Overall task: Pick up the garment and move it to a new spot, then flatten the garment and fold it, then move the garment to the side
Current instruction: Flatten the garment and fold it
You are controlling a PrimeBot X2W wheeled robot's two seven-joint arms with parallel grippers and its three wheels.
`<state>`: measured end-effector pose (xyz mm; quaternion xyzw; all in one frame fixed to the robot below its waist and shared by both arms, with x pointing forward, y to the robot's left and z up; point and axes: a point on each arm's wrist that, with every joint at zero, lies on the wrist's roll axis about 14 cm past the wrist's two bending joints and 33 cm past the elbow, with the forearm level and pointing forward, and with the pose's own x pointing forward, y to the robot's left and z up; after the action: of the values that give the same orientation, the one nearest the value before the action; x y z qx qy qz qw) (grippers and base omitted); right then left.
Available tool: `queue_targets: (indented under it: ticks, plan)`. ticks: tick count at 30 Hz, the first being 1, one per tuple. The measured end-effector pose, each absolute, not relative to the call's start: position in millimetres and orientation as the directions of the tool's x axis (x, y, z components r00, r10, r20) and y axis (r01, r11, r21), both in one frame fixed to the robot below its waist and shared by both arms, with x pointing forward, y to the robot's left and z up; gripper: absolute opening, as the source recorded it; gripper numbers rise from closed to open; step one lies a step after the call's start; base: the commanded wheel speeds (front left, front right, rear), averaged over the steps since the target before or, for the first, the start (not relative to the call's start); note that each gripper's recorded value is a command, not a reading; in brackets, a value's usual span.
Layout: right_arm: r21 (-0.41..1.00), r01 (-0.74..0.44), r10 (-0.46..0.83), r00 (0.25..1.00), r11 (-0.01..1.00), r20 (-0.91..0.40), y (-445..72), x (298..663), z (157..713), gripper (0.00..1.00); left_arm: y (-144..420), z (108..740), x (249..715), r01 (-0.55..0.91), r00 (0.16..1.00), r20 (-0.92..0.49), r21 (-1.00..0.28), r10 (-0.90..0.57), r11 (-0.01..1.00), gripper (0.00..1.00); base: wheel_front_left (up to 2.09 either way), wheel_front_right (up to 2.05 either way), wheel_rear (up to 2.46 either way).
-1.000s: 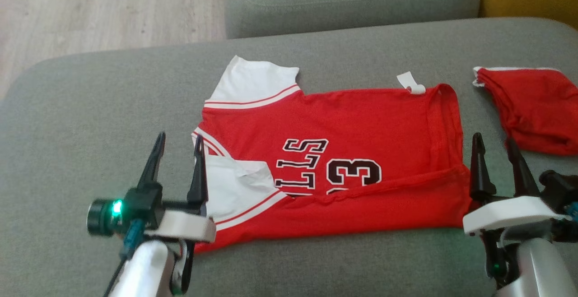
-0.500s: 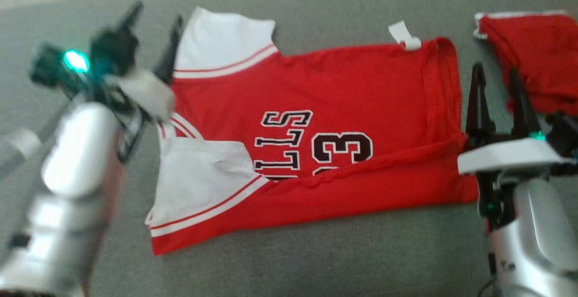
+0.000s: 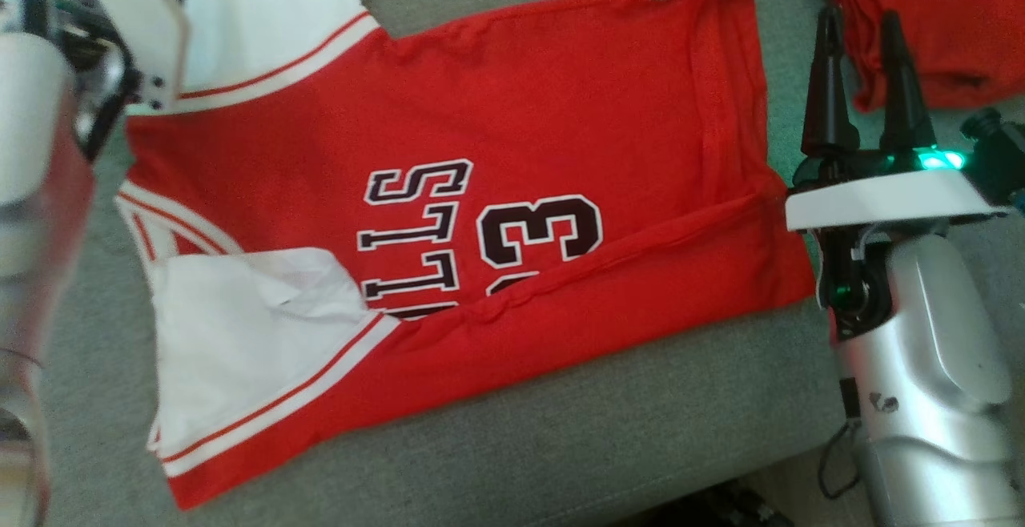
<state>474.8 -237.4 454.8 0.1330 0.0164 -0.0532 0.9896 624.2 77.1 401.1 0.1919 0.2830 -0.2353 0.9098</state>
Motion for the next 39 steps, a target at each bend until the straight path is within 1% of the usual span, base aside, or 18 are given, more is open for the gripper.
queue_targets:
  ticks: [4, 6, 16, 26, 27, 28, 29, 31, 34, 36, 39]
  plan:
    - [0.257, 0.129, -0.115, 0.991, 0.958, -0.068, -244, 475, 445, 1.00, 88, 373, 631, 0.524, 0.681, -0.683, 0.203, -0.264, 0.827, 1.00, 0.00, 0.00, 0.00]
    - [0.249, 0.139, -0.122, 0.989, 0.958, -0.080, -247, 474, 440, 1.00, 85, 362, 630, 0.526, 0.657, -0.705, 0.176, -0.266, 0.832, 1.00, 0.00, 0.00, 0.00]
    - [0.245, 0.167, -0.143, 0.983, 0.955, -0.115, -253, 471, 429, 1.00, 74, 364, 634, 0.539, 0.654, -0.695, 0.150, -0.300, 0.829, 1.00, 0.00, 0.00, 0.00]
    - [0.245, 0.167, -0.142, 0.983, 0.955, -0.117, -253, 472, 429, 1.00, 62, 359, 625, 0.539, 0.610, -0.719, 0.068, -0.333, 0.839, 1.00, 0.00, 0.00, 0.00]
    - [0.245, 0.167, -0.142, 0.983, 0.955, -0.117, -253, 472, 428, 1.00, 61, 358, 624, 0.543, 0.600, -0.728, 0.065, -0.333, 0.837, 0.87, 0.00, 0.00, 0.00]
    - [0.244, 0.168, -0.142, 0.983, 0.955, -0.118, -254, 472, 428, 1.00, 59, 357, 623, 0.548, 0.588, -0.737, 0.058, -0.334, 0.835, 0.35, 0.00, 0.00, 0.00]
    - [0.244, 0.169, -0.143, 0.982, 0.955, -0.119, -254, 471, 428, 1.00, 57, 357, 621, 0.552, 0.577, -0.743, 0.049, -0.339, 0.832, 0.00, 0.00, 0.00, 0.00]
    - [0.244, 0.170, -0.143, 0.982, 0.955, -0.122, -254, 471, 427, 1.00, 52, 357, 618, 0.561, 0.561, -0.748, 0.027, -0.355, 0.828, 0.00, 0.00, 0.00, 0.00]
    - [0.233, 0.163, -0.135, 0.982, 0.959, -0.130, -252, 472, 424, 1.00, 50, 361, 616, 0.562, 0.559, -0.741, 0.008, -0.373, 0.827, 0.00, 0.00, 0.00, 0.00]
    - [0.189, 0.132, -0.106, 0.984, 0.973, -0.140, -244, 474, 422, 1.00, 50, 368, 616, 0.557, 0.582, -0.715, 0.004, -0.387, 0.830, 0.00, 0.00, 0.00, 0.00]
    - [0.137, 0.097, -0.075, 0.985, 0.986, -0.152, -237, 481, 424, 1.00, 52, 388, 623, 0.546, 0.652, -0.634, 0.011, -0.417, 0.837, 0.00, 0.00, 0.00, 0.00]
